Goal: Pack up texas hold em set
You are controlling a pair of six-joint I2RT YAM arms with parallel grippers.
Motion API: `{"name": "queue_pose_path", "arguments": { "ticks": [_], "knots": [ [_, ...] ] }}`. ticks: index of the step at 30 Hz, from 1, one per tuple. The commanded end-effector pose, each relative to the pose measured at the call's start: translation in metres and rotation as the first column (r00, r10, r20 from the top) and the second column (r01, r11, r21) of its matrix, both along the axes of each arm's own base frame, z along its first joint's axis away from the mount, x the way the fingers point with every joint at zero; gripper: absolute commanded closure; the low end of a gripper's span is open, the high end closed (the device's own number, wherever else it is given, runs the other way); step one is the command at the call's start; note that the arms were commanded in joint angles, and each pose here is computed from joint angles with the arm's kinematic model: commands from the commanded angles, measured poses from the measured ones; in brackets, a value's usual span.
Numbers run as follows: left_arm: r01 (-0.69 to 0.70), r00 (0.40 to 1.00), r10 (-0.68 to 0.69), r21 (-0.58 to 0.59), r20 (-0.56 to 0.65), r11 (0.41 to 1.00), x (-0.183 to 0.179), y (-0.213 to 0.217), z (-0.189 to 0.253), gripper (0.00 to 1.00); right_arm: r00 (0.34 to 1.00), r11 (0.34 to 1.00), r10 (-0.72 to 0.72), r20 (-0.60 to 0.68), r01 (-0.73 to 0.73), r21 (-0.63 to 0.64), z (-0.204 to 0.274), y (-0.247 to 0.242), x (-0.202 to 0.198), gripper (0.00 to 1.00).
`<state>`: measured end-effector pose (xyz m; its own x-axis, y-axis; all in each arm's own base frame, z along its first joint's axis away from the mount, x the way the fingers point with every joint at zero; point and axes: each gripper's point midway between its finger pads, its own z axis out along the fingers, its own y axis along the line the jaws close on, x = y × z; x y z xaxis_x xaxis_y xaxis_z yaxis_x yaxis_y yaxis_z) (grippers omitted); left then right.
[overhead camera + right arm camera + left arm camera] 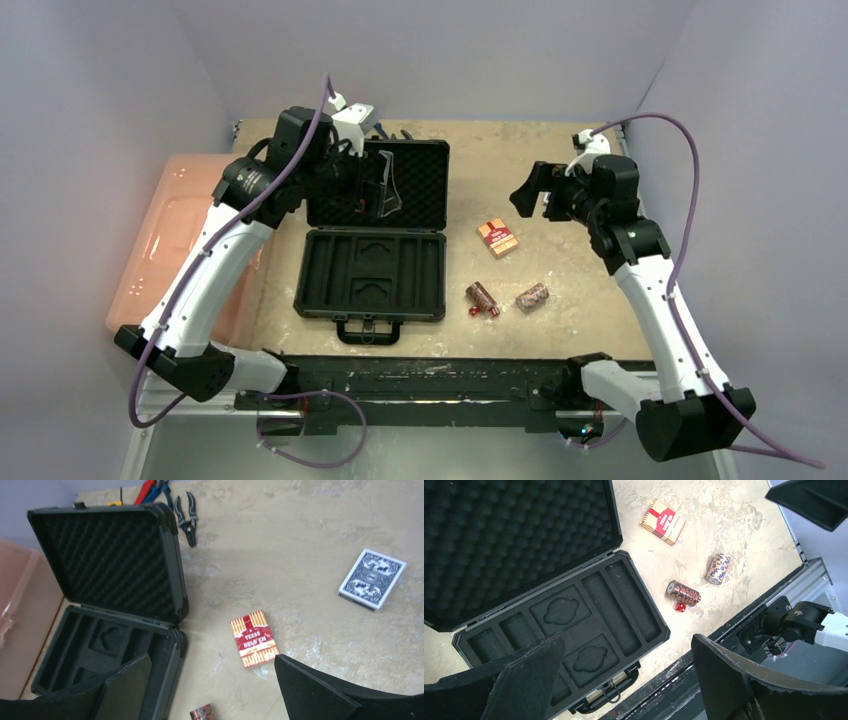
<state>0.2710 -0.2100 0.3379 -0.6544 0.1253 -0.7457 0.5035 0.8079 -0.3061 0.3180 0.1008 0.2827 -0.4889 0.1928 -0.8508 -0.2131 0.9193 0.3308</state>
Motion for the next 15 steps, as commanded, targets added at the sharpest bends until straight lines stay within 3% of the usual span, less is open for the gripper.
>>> {"name": "queue_pose_path", "arguments": {
  "ticks": [1,8,15],
  "knots": [
    [0.009,0.996,-0.007,-0.019,0.085,1.000,-0.003,0.003,0.025,0.03,0.996,0.997,0.077,-0.051,-0.078,-0.023,-0.009,0.009,-0.001,0.01],
    [0.008,0.997,-0.007,-0.011,0.076,1.000,0.000,0.002,0.020,0.03,0.980,0.987,0.111,-0.167,-0.127,-0.093,-0.046,0.016,0.003,0.01],
    [0.011,0.997,-0.010,-0.014,0.075,1.000,0.004,-0.001,0.020,0.04,0.960,0.976,0.086,-0.267,-0.135,-0.172,-0.069,0.027,0.040,0.01]
  ]
}}
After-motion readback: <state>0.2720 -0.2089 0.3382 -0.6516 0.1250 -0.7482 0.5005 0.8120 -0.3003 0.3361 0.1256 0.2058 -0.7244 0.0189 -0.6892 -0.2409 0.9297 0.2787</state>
